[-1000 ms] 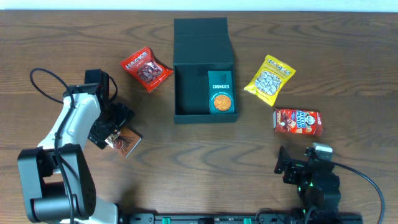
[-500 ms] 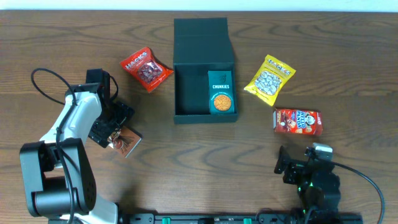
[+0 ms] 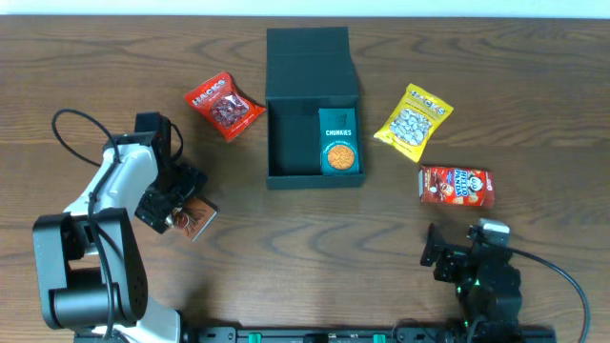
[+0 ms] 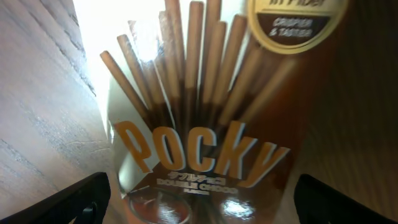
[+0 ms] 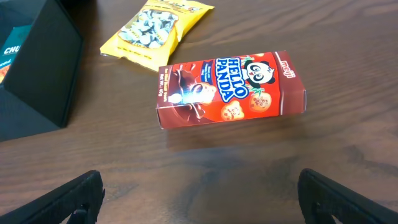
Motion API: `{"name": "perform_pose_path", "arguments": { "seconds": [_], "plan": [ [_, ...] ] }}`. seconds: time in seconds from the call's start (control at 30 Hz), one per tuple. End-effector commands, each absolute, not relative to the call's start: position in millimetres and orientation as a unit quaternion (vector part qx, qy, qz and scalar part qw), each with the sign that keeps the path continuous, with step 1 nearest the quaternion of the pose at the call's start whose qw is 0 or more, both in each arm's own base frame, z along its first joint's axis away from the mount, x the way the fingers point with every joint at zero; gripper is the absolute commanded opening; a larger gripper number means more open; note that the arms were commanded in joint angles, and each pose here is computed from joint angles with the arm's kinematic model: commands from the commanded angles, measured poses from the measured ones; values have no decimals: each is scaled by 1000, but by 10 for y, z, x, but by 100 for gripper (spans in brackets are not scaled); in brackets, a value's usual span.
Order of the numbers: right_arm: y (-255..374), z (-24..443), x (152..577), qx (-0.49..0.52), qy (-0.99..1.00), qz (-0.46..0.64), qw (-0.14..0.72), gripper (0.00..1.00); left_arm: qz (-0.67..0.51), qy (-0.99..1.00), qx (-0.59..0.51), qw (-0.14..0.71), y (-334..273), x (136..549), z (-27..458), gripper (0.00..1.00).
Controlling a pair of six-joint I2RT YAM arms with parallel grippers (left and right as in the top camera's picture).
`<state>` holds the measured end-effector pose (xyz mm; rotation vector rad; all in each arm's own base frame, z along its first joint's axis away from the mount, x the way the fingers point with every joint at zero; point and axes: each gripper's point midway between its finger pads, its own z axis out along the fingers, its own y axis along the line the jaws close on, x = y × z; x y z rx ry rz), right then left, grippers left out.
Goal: Pack container
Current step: 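Lower the left gripper and grasp the Pocky box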
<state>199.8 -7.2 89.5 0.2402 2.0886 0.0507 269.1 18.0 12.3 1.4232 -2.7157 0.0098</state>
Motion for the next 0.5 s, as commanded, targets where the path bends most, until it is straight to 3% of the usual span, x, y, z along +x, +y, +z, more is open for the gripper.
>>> {"name": "perform_pose_path", "arguments": {
  "seconds": [0.0,0.47],
  "plan": [
    [-59,862,1993,101,864,25,493,99,-14,-884,465,50,222,2591,50,95],
    [-59,862,1993,101,864,25,493,99,-39,-891,451,27,335,2615,-1,95]
  ]
}}
